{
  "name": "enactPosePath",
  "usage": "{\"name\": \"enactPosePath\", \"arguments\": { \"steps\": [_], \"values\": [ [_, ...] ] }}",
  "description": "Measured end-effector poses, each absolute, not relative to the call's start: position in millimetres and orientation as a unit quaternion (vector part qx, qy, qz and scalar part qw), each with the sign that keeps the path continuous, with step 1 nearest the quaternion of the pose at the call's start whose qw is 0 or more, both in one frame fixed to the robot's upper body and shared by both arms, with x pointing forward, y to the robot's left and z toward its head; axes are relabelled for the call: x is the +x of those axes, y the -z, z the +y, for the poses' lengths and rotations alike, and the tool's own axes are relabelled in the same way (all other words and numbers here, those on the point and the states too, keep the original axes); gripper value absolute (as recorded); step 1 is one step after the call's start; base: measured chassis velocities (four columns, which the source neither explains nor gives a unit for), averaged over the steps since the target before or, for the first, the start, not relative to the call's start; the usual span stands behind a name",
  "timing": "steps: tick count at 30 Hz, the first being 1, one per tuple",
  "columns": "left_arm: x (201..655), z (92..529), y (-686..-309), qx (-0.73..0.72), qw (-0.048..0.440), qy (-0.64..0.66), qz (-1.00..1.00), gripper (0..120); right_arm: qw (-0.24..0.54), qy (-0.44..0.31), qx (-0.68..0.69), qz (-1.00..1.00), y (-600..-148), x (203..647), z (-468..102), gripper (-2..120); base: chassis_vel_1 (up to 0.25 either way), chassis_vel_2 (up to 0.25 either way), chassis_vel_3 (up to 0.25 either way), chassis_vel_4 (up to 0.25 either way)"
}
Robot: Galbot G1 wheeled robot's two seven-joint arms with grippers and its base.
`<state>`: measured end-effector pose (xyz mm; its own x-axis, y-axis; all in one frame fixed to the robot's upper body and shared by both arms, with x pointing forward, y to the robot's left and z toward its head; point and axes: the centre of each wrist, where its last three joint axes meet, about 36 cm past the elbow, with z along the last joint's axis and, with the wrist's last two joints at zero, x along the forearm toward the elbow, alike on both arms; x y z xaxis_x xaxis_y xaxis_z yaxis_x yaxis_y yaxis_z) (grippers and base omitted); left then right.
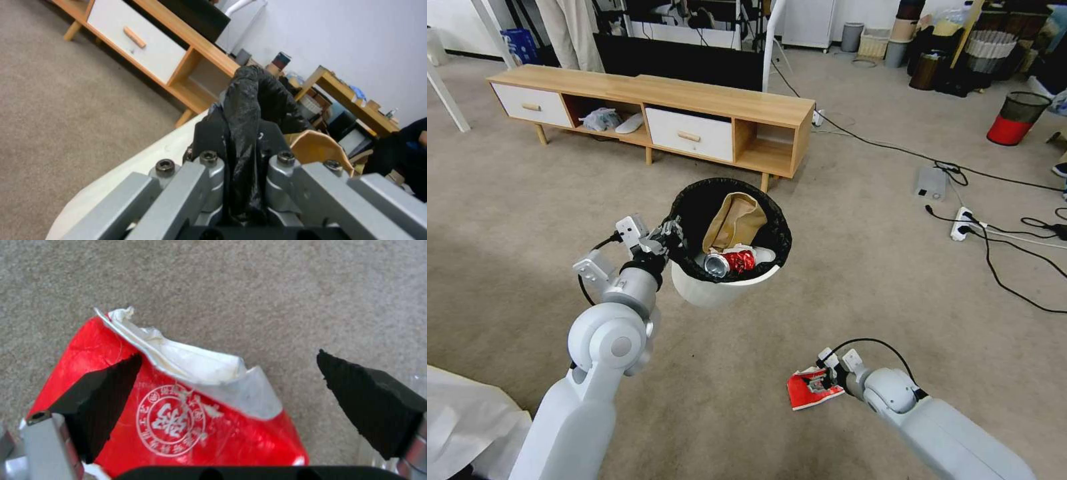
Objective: Pick up the trash bin and place the garbage on the floor into it.
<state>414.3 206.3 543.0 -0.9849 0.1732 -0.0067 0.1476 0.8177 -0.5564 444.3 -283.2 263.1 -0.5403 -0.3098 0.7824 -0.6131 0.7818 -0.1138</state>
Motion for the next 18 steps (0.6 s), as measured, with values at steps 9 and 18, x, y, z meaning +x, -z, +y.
{"name": "enactPosePath", "arguments": {
  "steps": [9,18],
  "values": [
    [415.8,205.7,-541.6,-0.083,0.022,-0.29,-0.953,7,0.395,-0.197,0.281,-0.852,-258.4,441.8,-286.5,80,0.0,0.0,0.0,0.0],
    [417.5,203.8,-540.7,-0.085,0.023,-0.29,-0.953,7,0.389,-0.191,0.276,-0.858,-257.9,439.9,-291.8,47,0.0,0.0,0.0,0.0]
  ]
}}
